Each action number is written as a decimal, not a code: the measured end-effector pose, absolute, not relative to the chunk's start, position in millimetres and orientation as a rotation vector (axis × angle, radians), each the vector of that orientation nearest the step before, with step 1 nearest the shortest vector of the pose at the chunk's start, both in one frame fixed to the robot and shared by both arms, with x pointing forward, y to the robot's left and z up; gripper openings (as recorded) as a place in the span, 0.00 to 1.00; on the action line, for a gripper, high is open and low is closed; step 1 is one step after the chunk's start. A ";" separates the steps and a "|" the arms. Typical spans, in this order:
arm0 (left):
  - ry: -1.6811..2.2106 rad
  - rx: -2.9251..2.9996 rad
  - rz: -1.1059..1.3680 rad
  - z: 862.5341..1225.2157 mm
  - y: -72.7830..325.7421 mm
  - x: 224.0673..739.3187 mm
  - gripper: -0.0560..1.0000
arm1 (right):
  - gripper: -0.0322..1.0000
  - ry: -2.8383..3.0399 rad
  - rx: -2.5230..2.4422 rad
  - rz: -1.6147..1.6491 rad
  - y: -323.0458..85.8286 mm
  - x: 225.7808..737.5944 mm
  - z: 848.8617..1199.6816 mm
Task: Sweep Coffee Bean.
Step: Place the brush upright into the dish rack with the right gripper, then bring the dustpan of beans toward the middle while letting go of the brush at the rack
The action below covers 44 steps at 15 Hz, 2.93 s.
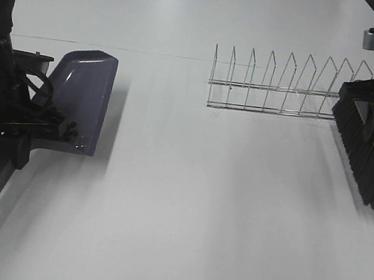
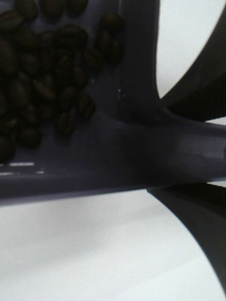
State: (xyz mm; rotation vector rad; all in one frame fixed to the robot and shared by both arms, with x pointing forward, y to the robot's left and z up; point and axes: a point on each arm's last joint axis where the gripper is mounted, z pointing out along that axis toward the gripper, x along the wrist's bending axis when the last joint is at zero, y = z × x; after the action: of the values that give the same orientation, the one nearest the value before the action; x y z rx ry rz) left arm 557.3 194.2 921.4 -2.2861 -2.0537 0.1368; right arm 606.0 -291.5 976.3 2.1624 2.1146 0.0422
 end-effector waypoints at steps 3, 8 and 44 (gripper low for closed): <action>-2.065 -2.297 0.123 921.2 193.7 558.9 0.37 | 0.33 2.141 2.163 -0.002 -291.2 629.7 962.4; -2.068 -2.298 0.120 921.2 193.6 559.2 0.37 | 0.33 2.128 2.101 0.008 -293.0 663.1 954.9; -2.070 -2.300 0.121 921.2 193.4 559.3 0.37 | 0.67 2.080 2.107 0.111 -293.0 727.8 954.5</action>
State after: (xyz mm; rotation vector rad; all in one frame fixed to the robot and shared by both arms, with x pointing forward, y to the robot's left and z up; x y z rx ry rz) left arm 559.3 193.4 921.2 -2.3000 -2.0697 0.1210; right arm 727.8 -293.0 954.5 2.1070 2.0802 0.1114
